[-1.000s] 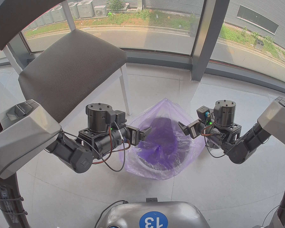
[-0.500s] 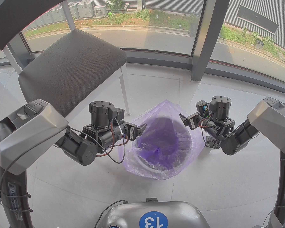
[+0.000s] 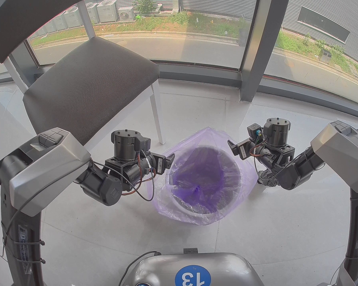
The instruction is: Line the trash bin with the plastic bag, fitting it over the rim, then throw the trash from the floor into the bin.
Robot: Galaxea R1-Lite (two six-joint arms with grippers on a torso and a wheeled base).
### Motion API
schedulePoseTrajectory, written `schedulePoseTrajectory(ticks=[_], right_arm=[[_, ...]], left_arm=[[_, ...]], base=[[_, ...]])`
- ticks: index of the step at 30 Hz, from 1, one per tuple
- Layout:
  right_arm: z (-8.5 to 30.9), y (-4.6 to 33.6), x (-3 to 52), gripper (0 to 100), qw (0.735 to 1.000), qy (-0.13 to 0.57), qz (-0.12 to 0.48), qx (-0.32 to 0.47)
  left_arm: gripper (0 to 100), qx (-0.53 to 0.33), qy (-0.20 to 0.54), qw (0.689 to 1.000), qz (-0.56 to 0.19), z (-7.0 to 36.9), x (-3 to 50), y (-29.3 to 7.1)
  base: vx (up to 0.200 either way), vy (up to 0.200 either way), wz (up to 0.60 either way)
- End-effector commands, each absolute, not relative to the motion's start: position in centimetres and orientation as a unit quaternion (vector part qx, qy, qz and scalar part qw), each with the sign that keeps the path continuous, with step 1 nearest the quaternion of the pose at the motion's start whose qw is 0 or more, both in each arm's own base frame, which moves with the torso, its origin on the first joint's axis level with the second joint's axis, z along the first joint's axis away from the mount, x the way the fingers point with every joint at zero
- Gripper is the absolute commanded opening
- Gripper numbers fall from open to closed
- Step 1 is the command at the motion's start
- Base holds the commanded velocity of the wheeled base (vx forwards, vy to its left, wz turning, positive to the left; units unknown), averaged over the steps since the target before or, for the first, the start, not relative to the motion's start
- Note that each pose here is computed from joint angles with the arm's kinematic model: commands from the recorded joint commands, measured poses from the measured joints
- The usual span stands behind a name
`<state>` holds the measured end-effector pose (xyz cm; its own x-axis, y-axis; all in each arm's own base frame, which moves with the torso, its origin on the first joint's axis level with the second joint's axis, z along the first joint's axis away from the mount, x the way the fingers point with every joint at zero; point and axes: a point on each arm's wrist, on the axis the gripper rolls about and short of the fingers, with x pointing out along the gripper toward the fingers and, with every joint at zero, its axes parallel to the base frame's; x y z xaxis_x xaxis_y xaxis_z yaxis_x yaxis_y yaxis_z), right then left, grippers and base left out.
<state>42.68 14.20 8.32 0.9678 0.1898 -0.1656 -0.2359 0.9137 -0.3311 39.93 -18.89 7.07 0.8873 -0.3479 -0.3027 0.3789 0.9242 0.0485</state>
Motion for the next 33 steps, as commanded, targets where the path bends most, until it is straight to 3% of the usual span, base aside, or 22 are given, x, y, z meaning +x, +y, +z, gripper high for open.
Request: schedulePoseTrajectory(ticks=[1,33], right_arm=[[8.0,14.1,43.0,100,0.976,0.067,0.107,-0.177],[6.0,12.9,45.9,100,0.973,0.117,0.096,-0.173]], left_arm=[[100,0.051,0.147,0.971,-0.182,6.7,40.3,-18.7],[100,0.054,0.161,0.974,-0.153,4.7,43.3,-18.0]], base=[[0.000,0.000,0.00],[0.000,0.000,0.00]])
